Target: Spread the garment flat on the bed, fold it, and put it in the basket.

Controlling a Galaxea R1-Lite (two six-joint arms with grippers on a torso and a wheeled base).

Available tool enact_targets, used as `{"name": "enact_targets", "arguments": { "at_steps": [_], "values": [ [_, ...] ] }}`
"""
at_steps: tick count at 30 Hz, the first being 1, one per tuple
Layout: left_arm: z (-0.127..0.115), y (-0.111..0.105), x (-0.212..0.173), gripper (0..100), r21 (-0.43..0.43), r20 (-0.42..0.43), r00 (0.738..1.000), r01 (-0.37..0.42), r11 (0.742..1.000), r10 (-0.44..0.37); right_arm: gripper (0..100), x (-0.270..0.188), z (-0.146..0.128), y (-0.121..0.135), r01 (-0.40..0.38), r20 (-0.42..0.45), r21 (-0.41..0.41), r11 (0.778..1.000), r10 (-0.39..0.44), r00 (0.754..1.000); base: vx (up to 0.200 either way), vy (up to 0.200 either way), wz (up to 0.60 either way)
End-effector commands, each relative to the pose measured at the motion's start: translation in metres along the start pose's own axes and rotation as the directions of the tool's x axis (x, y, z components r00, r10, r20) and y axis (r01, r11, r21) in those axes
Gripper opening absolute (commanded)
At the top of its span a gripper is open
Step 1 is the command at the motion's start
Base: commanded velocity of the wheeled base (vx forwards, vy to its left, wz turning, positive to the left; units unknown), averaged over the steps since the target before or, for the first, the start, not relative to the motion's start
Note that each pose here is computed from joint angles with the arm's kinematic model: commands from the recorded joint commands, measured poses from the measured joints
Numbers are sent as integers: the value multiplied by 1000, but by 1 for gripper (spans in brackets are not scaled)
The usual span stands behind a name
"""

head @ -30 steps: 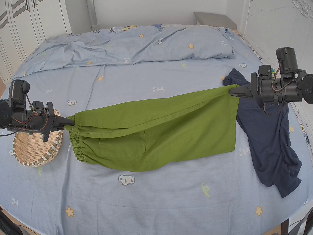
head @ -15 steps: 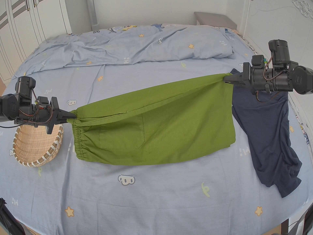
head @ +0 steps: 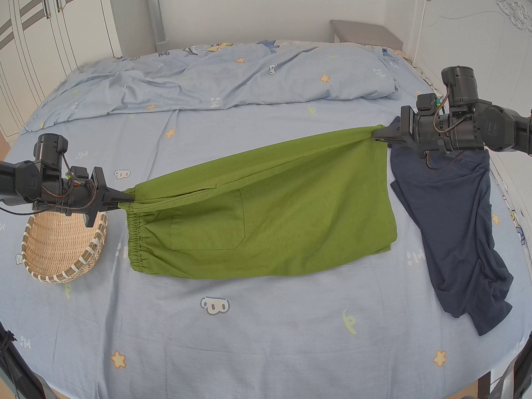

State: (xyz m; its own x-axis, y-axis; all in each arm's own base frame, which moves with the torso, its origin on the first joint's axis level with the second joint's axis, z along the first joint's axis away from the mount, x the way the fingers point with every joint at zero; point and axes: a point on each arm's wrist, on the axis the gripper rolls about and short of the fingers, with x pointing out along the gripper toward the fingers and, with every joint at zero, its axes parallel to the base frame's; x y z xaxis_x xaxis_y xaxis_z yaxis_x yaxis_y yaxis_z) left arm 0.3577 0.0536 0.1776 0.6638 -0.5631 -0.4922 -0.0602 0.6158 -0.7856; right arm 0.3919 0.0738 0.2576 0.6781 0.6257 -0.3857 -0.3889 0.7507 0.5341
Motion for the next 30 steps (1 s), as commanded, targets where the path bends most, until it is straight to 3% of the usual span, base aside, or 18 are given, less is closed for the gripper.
{"name": "enact_targets", "arguments": {
  "at_steps": [1, 14, 30],
  "values": [
    [1, 3, 6, 0, -3, -10, 1000, -3, 1000, 3, 0, 14, -4, -15, 16, -20, 16, 1000, -16, 1000, 0, 0, 0],
    [1, 13, 19, 0, -13, -34, 999, -14, 1000, 14, 0, 54, -12, -46, 21, -25, 21, 1000, -21, 999, 0, 0, 0],
    [5, 24, 32, 0, 1, -27, 1000, -6, 1000, 6, 0, 65, -18, -59, 29, -30, 6, 1000, -29, 999, 0, 0, 0]
  ]
}}
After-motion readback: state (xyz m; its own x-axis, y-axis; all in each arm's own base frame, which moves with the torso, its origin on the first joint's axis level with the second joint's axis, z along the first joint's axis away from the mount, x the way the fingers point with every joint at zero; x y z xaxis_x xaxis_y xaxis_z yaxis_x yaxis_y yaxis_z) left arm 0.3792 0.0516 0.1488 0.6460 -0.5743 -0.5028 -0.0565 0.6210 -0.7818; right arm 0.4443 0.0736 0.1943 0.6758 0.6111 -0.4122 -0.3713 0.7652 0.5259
